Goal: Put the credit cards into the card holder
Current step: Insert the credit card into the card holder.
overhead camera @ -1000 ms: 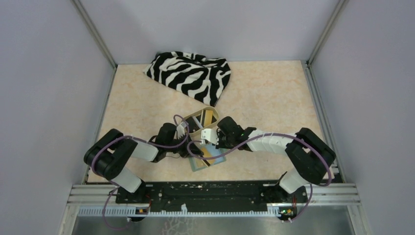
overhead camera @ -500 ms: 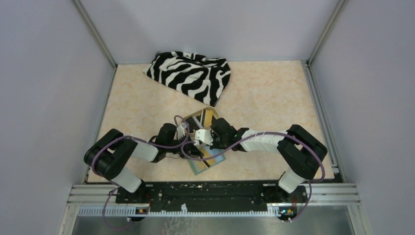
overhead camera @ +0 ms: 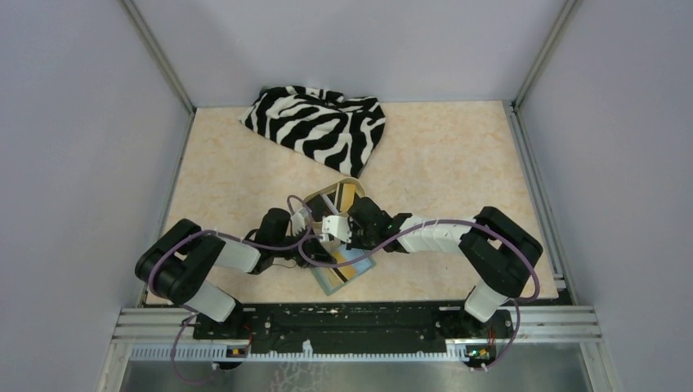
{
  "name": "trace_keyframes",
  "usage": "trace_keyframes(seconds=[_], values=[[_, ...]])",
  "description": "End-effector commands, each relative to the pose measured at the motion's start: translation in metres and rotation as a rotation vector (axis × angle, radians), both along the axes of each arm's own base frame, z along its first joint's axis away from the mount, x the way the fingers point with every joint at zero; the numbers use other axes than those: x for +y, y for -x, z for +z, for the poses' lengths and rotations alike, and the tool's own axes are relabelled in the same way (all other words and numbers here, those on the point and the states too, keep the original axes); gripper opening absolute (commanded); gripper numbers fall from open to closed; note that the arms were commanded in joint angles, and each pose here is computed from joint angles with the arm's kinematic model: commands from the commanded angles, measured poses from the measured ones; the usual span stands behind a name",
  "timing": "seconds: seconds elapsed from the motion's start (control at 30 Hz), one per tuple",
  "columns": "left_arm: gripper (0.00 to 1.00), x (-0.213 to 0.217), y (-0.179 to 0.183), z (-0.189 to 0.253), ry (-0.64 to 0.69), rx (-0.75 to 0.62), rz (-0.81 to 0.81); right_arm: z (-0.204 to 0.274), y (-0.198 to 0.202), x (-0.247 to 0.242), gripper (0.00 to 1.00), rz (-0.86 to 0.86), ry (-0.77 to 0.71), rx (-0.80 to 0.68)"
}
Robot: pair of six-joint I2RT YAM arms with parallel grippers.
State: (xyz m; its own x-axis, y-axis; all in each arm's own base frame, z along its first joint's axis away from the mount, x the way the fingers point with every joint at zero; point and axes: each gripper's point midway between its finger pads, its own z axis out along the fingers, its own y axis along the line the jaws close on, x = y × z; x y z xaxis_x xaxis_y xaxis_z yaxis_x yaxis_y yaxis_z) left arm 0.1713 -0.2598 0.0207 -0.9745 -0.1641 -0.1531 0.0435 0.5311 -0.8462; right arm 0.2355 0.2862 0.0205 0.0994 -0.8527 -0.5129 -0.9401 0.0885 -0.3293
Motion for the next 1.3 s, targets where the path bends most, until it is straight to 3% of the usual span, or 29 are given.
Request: trace_keyframes(seconds=[0.0, 0.5, 0.8, 1.0, 1.17, 1.27], values=[[0.06, 0.014, 0.011, -0.023, -0.07, 0.049, 0.025, -0.006, 0.021, 0.014, 0.11, 0.034, -0.024, 0.103], [0.07, 0.007, 0.004, -0.021, -0.012, 0.037, 0.048, 0.006, 0.024, 0.019, 0.15, 0.032, -0.061, 0.113], [0.11, 0.007, 0.002, -0.028, -0.024, 0.031, 0.048, 0.046, -0.004, 0.01, 0.27, -0.012, -0.102, -0.022], [0.11, 0.008, 0.003, -0.03, -0.026, 0.034, 0.047, 0.064, 0.058, 0.029, 0.24, 0.278, -0.2, 0.118], [0.12, 0.008, 0.004, -0.03, -0.028, 0.034, 0.045, 0.06, 0.117, 0.049, 0.11, 0.525, -0.198, 0.202], [0.13, 0.008, 0.004, -0.031, -0.029, 0.035, 0.043, 0.051, 0.13, 0.063, 0.03, 0.534, -0.169, 0.172]])
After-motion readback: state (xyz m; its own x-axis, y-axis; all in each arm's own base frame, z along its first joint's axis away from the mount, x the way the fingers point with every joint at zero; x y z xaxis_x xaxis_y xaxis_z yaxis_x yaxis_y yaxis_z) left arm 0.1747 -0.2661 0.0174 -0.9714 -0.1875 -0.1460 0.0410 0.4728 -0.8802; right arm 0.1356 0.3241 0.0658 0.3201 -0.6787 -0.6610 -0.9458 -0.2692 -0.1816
